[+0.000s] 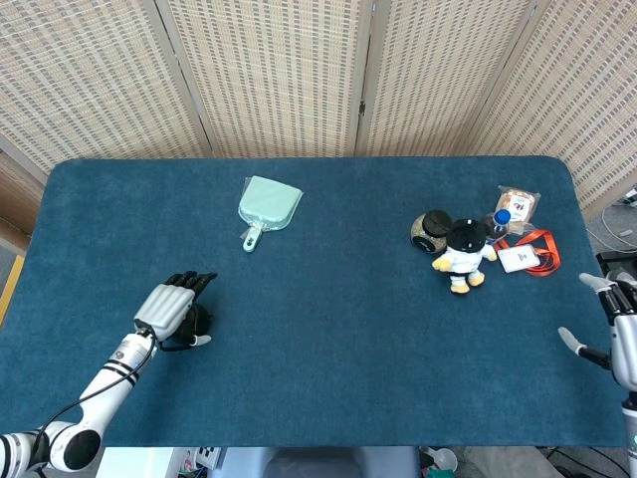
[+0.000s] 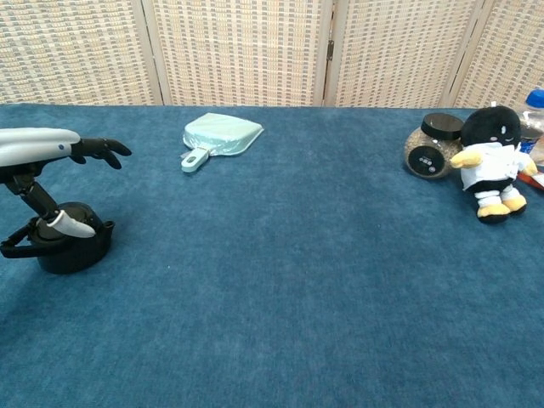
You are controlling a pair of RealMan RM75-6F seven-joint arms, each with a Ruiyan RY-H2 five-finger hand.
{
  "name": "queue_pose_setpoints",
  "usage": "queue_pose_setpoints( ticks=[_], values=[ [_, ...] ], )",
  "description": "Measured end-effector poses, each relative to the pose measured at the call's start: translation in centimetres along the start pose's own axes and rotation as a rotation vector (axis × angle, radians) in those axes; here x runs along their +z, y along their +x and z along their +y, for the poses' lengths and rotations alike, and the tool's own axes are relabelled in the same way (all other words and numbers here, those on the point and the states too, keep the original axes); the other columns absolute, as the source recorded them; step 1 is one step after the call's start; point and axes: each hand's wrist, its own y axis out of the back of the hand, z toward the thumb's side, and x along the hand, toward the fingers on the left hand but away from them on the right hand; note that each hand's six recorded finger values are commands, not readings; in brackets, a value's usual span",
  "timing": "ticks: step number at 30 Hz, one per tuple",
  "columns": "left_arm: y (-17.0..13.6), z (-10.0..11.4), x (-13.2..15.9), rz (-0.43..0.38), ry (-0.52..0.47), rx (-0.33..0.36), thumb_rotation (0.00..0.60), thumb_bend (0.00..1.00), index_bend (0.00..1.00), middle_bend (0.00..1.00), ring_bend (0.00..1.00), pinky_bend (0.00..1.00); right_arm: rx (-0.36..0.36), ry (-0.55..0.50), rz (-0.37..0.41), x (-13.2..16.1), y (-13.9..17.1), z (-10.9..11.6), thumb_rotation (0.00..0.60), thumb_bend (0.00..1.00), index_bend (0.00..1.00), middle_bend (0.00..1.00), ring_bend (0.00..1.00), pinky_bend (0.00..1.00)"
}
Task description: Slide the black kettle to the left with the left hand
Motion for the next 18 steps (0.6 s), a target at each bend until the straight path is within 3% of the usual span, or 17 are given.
queue_pose_setpoints(
  ticks=[3, 7, 18],
  values=[
    [0.1, -0.5, 0.1, 0.003, 0.007, -0.011, 0.514, 0.1, 0.0, 0.12, 0.06, 0.1, 0.002, -0.001, -0.001, -0.1, 0.0, 0.0, 0.6, 0.11, 0.25, 0.3, 0.23, 0.34],
    [0.2, -0.8, -0.2, 0.017, 0.035, -0.014, 0.594, 0.1, 0.0, 0.12, 0.06, 0.1, 0.005, -0.003, 0.0, -0.2, 0.1, 0.0, 0.6, 0.11, 0.25, 0.3, 0.23, 0.34],
    [-1.0, -0.8, -3.1, 0.113, 0.065, -0.045, 0.6, 0.1, 0.0, 0.12, 0.06, 0.1, 0.02, -0.008, 0.011, 0.2, -0.1, -0.5, 0.6, 0.11, 0.25, 0.3, 0.23, 0.34]
  ],
)
